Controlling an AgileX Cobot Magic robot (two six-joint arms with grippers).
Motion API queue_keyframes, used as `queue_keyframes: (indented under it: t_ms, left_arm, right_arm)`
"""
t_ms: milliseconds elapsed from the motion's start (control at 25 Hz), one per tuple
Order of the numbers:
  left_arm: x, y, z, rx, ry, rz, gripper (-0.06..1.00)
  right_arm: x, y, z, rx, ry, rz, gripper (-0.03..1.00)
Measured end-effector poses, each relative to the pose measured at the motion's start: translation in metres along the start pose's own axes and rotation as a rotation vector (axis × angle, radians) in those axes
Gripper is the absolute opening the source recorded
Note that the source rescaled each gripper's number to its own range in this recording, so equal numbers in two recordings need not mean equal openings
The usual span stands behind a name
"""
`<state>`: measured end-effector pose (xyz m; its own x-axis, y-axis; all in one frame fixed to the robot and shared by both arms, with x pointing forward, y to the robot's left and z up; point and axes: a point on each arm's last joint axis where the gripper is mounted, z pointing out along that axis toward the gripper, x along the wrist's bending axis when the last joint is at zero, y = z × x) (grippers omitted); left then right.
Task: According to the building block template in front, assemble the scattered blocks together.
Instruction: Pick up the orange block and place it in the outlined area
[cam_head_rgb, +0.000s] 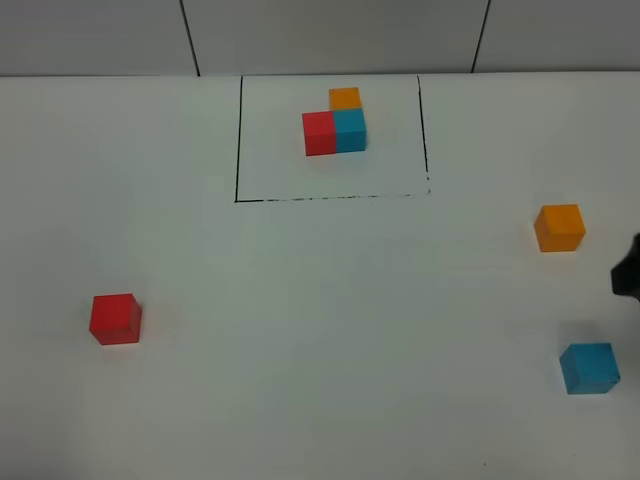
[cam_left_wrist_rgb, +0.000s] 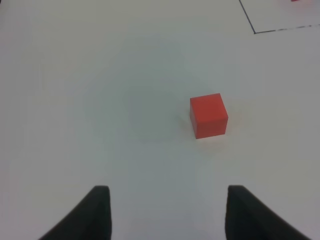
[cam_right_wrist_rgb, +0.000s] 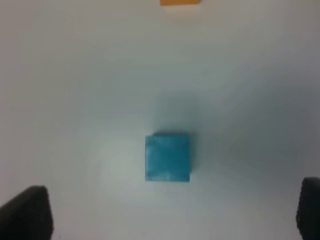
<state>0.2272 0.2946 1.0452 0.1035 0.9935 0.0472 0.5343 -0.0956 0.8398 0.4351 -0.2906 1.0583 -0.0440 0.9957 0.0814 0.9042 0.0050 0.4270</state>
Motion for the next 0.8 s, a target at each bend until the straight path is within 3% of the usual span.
queue_keyframes:
  t_ms: [440,800]
  left_arm:
    - [0.0,0.0,0.0,0.0,0.0,0.0,0.15]
    - [0.0,0.0,0.0,0.0,0.0,0.0,0.15]
  right_arm:
    - [-0.014,0.093,0.108,0.112,-0.029,0.005,1.0]
    - [0.008,0.118,0.163,0.13,-0.037,-0.11,1.0]
